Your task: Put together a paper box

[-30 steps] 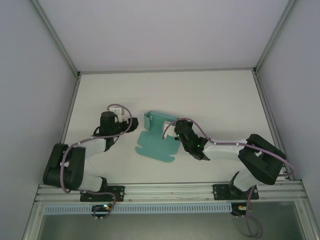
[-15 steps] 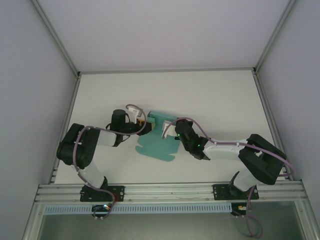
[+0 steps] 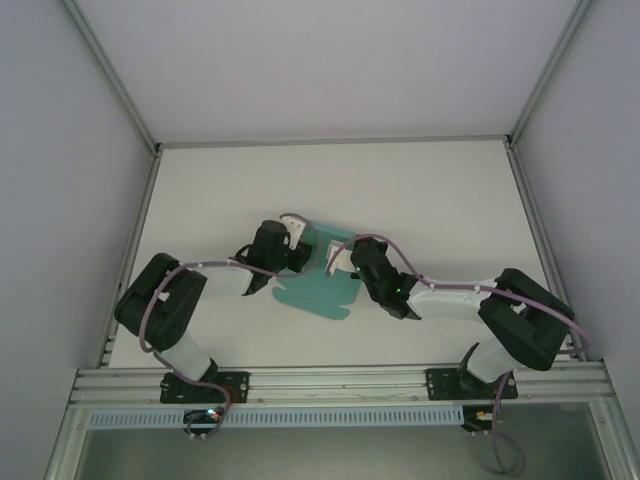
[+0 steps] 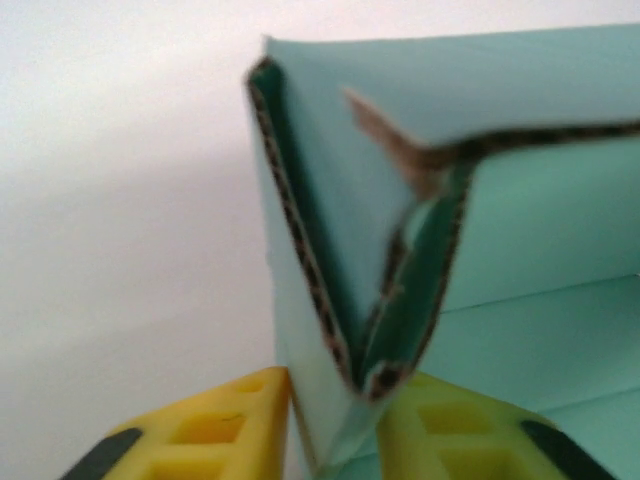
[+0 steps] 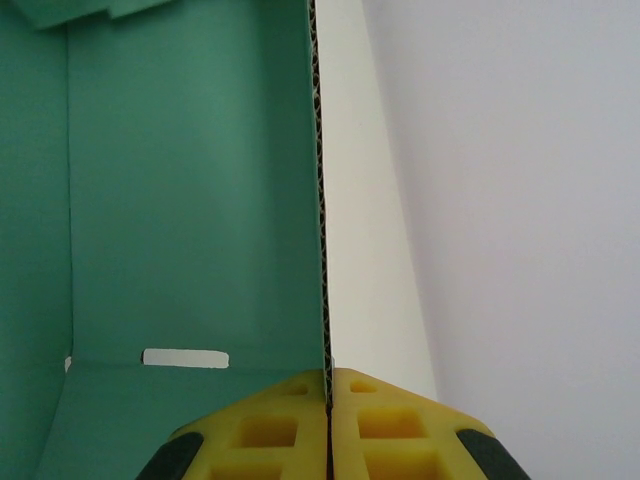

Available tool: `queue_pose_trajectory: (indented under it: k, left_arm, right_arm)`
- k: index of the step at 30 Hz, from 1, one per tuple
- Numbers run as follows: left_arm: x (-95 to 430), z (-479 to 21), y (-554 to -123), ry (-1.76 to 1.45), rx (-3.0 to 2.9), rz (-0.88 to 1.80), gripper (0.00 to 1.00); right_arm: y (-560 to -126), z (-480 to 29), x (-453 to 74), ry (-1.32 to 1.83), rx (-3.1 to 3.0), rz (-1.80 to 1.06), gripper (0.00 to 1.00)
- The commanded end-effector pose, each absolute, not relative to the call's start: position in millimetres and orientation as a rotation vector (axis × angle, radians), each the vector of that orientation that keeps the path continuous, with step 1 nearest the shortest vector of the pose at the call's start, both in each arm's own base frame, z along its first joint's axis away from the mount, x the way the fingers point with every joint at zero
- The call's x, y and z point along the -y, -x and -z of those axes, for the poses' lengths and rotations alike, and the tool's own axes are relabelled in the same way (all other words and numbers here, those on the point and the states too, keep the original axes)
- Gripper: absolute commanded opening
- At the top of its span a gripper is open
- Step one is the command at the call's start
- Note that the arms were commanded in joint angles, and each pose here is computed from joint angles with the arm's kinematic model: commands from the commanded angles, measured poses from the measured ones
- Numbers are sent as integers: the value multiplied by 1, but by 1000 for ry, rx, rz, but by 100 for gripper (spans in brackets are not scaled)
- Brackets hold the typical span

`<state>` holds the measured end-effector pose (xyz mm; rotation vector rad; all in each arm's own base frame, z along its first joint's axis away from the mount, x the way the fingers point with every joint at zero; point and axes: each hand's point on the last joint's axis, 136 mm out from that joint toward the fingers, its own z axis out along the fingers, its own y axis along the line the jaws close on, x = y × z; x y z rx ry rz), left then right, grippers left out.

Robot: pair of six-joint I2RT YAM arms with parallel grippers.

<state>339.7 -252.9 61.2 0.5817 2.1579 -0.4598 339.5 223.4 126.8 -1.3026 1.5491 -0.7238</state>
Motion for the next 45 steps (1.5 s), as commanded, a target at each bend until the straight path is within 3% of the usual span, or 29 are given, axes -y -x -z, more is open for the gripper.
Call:
queue_pose_trajectory:
  k: [1,9,19,26,29,32,33,36,40,45]
  left_arm:
    - [242,-64,-360,-515,-2142,313,20]
    - [235,-62,-374,-416,-2142,221,1]
    - [186,-63,-387,-49,-2127,-232,0]
    - [167,-40,-383,86,-2205,-162,0]
    - [178,-39,-383,25,-2221,-122,0]
    - [209,-40,-379,-134,-2182,79,0]
    - [222,-42,-374,-204,-2163,181,2]
    - [235,-48,-364,-261,-2132,330,28]
    - [248,-56,-352,-350,-2090,451,46]
    - [246,-69,-350,-358,-2058,474,50]
  right_arm:
    - [-338,-135,-229,1271,-1546,680,0]
    - [-336,-134,-228,1254,-1566,667,0]
    - [-335,-125,-224,1242,-1639,666,0]
    - [-336,-120,-222,1245,-1671,673,0]
    - [-336,-116,-224,1253,-1676,660,0]
    - [-336,-115,-227,1262,-1671,648,0]
    - [-336,-115,-228,1263,-1667,650,0]
    - [-337,-115,-229,1272,-1657,650,0]
    - [-336,-118,-229,1285,-1647,657,0]
    - [-335,-121,-229,1287,-1639,659,0]
